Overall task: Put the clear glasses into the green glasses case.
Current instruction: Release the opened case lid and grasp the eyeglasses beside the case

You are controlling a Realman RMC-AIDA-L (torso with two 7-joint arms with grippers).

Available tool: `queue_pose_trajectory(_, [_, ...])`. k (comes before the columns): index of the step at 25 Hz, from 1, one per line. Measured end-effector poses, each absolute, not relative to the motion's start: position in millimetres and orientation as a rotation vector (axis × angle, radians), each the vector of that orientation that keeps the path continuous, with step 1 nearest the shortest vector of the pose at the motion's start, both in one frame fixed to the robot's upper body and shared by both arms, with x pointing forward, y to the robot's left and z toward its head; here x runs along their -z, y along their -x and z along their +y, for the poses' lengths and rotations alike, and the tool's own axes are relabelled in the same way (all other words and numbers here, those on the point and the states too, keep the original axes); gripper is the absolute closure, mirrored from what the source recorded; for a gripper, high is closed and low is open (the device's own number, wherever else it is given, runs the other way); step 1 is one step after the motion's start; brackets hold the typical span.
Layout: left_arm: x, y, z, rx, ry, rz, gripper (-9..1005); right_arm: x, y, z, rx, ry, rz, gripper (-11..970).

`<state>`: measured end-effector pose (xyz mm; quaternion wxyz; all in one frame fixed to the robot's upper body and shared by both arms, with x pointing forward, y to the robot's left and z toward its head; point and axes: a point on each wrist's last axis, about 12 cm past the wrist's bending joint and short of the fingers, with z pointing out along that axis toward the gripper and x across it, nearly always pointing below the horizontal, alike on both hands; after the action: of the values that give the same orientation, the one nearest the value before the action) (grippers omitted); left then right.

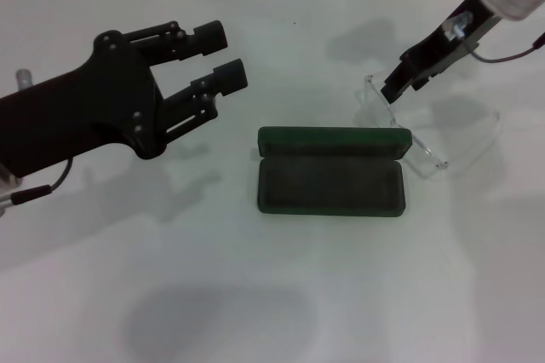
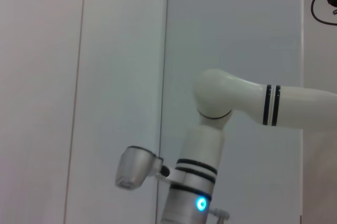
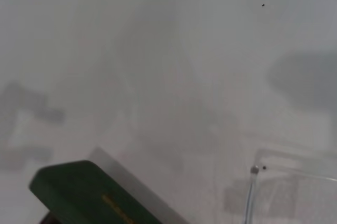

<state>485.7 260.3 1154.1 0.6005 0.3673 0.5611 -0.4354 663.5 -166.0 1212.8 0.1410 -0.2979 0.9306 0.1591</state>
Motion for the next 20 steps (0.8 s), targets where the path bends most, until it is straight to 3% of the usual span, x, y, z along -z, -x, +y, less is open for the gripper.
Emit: queue_pose_trajectory(20, [-1139.5, -491.9, 259.7, 1.054, -0.796, 1.257, 566, -1179.9, -661.2, -159.1, -0.359, 0.899, 2.725, 508])
